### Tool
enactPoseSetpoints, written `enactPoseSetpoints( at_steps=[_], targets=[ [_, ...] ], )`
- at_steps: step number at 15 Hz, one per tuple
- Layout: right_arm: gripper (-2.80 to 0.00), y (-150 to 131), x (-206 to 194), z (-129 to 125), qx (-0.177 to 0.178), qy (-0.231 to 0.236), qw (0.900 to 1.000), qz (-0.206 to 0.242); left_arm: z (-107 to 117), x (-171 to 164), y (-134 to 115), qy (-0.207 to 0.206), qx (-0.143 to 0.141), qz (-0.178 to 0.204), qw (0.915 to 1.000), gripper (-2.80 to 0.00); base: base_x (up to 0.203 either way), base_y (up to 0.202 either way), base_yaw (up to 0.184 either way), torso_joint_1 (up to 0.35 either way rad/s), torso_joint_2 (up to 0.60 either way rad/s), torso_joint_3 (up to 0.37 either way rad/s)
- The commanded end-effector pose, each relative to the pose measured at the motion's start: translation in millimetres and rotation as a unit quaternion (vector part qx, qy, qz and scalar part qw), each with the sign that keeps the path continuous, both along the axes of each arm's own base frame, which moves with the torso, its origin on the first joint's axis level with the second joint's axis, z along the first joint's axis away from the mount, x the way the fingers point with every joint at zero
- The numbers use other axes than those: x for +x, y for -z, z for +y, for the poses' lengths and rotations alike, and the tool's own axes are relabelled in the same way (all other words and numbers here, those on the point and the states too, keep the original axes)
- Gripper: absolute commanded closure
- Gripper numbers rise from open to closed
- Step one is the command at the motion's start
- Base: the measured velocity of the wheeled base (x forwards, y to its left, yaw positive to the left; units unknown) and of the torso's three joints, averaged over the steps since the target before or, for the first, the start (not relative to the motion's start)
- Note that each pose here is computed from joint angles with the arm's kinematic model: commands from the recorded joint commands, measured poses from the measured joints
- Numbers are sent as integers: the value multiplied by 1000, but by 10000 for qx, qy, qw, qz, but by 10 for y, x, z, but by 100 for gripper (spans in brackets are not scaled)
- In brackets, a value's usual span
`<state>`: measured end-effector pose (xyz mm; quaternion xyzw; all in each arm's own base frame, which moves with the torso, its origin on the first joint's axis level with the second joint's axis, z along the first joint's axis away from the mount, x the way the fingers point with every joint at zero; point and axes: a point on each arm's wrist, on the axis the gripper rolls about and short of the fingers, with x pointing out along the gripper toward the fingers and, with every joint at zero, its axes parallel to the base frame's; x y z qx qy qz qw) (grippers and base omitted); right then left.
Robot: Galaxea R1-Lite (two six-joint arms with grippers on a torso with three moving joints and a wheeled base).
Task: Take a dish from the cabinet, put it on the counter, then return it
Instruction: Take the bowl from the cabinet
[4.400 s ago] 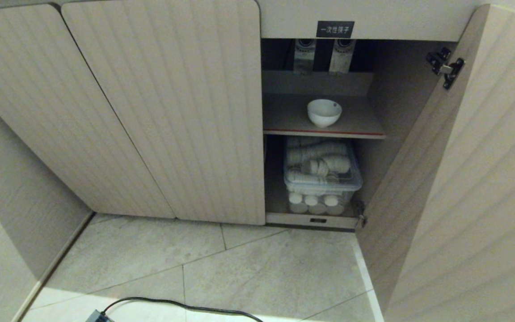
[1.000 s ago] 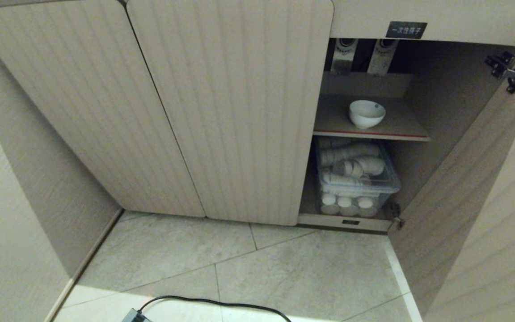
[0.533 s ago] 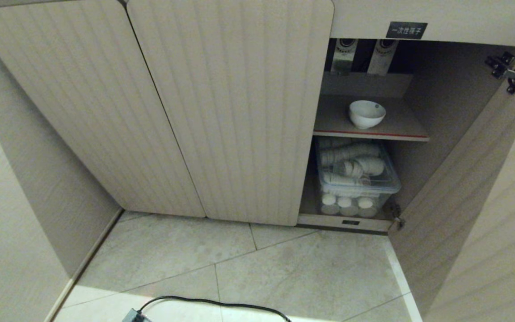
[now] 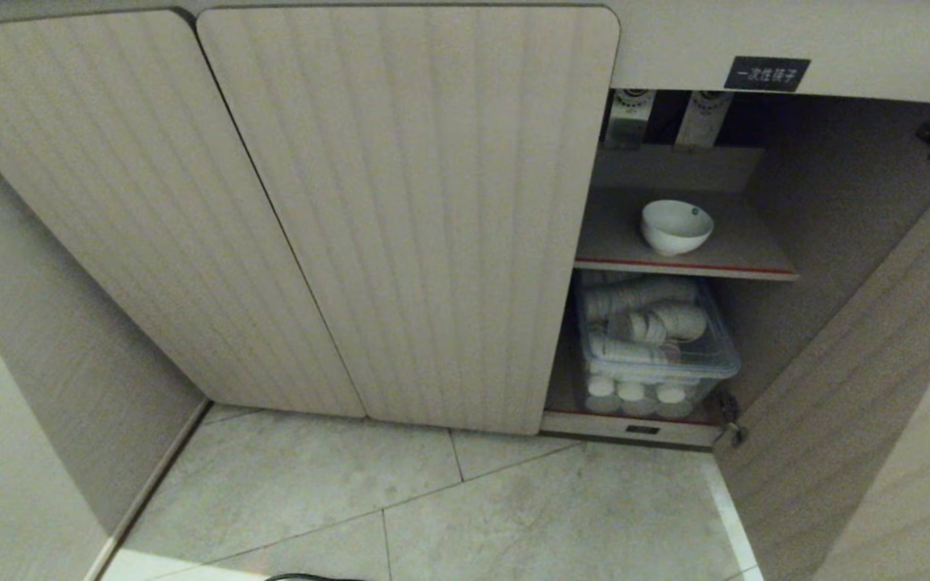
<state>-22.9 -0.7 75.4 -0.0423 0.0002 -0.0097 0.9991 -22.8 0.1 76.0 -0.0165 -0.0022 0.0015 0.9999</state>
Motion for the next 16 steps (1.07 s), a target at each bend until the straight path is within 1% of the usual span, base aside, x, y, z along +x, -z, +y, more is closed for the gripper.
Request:
enactPoseSetpoints(
  at_steps=[1, 7, 10, 12, 16],
  targets=[
    [0, -1, 1, 0, -6, -5, 10000, 2, 0, 0, 1, -8, -4, -2, 10000, 0, 197, 0, 0, 10, -2, 2],
    [0, -1, 1, 0, 17, -12, 10000, 2, 0, 0, 1, -8, -4, -2, 10000, 0, 182, 0, 2, 3, 1, 1],
    [0, -1, 1, 0, 63, -5, 10000, 1, 0, 0, 1, -8, -4, -2, 10000, 0, 18, 0, 1, 4, 2, 1],
    [0, -1, 1, -1, 375, 8, 9993, -5, 0, -1, -3, -8, -4, -9, 10000, 0, 0, 0, 0, 0, 0, 0],
    [0, -1, 1, -1, 399, 17, 9992, -6, 0, 0, 1, -8, -4, -2, 10000, 0, 0, 0, 0, 0, 0, 0]
  ],
)
